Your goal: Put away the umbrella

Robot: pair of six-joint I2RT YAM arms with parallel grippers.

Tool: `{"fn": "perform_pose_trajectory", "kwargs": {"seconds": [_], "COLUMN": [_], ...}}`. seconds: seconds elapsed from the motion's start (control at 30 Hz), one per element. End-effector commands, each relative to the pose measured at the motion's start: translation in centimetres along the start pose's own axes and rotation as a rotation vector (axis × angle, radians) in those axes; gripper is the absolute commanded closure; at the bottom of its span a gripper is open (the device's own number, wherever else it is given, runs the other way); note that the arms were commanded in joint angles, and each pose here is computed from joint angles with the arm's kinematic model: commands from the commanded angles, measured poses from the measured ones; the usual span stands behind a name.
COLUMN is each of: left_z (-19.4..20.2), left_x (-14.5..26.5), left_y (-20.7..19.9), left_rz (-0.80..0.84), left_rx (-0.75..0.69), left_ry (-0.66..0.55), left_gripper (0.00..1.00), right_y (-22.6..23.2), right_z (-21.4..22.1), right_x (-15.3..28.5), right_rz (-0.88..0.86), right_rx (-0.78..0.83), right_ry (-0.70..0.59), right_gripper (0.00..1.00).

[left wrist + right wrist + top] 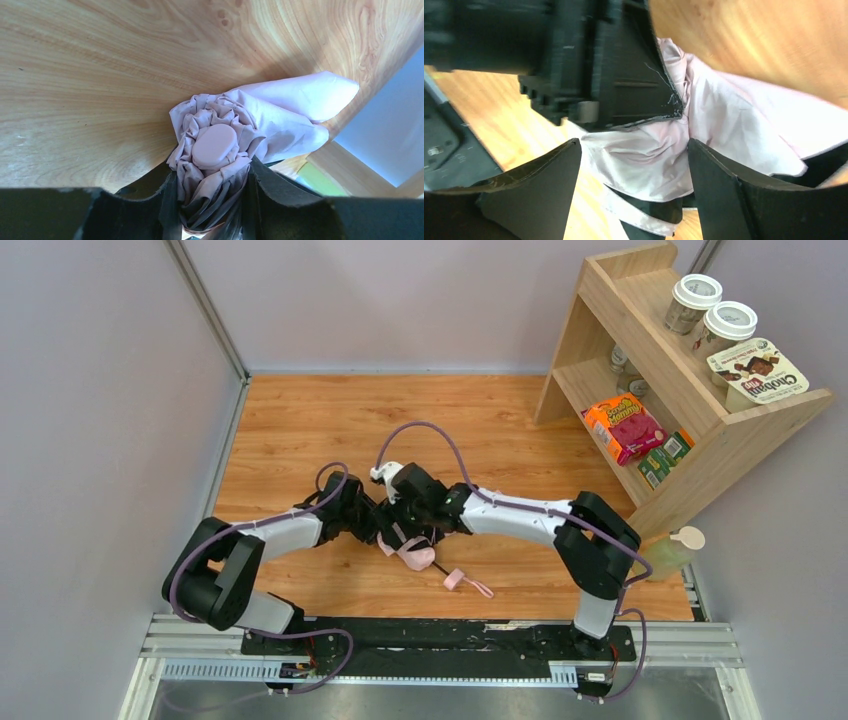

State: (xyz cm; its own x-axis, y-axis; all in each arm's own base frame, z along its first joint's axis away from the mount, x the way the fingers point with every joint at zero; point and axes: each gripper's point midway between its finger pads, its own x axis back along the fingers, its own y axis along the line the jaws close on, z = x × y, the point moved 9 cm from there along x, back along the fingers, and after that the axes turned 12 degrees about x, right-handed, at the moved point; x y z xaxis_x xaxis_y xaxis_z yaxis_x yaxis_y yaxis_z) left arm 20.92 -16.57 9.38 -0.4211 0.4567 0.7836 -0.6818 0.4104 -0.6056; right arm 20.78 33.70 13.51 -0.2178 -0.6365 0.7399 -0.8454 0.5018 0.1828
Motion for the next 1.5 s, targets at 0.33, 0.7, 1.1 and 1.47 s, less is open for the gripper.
{"fn": "perform_pose_trajectory", "kwargs": {"seconds": [0.33, 0.7, 1.1, 1.47], "left_z": [0.3, 0.4, -0.8, -0.6], "left_x": [0.5, 0.4, 1.6, 0.6], "left_y": [7.4, 6.9, 2.0, 1.0], "left_rz": [-0.441, -0.428, -0.1, 0.106], "left_rx": [0.06, 0.065, -0.104, -0.07], "left_ry": [-0.02, 0.003, -0.084, 0.006], "left_gripper": [1.0, 1.0, 0.24, 0.23], "right_y": [2.4, 0.1, -0.5, -3.5], "right_z": [2.0, 9.2, 13.2, 11.7], "right_x": [-3.7, -6.9, -5.9, -5.5], "right_rz": [0.497, 0.556, 0.06, -0.318], "right_rx": [0.448, 0.47, -0.016, -0.345], "right_ry": [0.066, 0.28, 0.251, 0.077], "right_gripper": [0.31, 0.69, 1.0, 1.0]}}
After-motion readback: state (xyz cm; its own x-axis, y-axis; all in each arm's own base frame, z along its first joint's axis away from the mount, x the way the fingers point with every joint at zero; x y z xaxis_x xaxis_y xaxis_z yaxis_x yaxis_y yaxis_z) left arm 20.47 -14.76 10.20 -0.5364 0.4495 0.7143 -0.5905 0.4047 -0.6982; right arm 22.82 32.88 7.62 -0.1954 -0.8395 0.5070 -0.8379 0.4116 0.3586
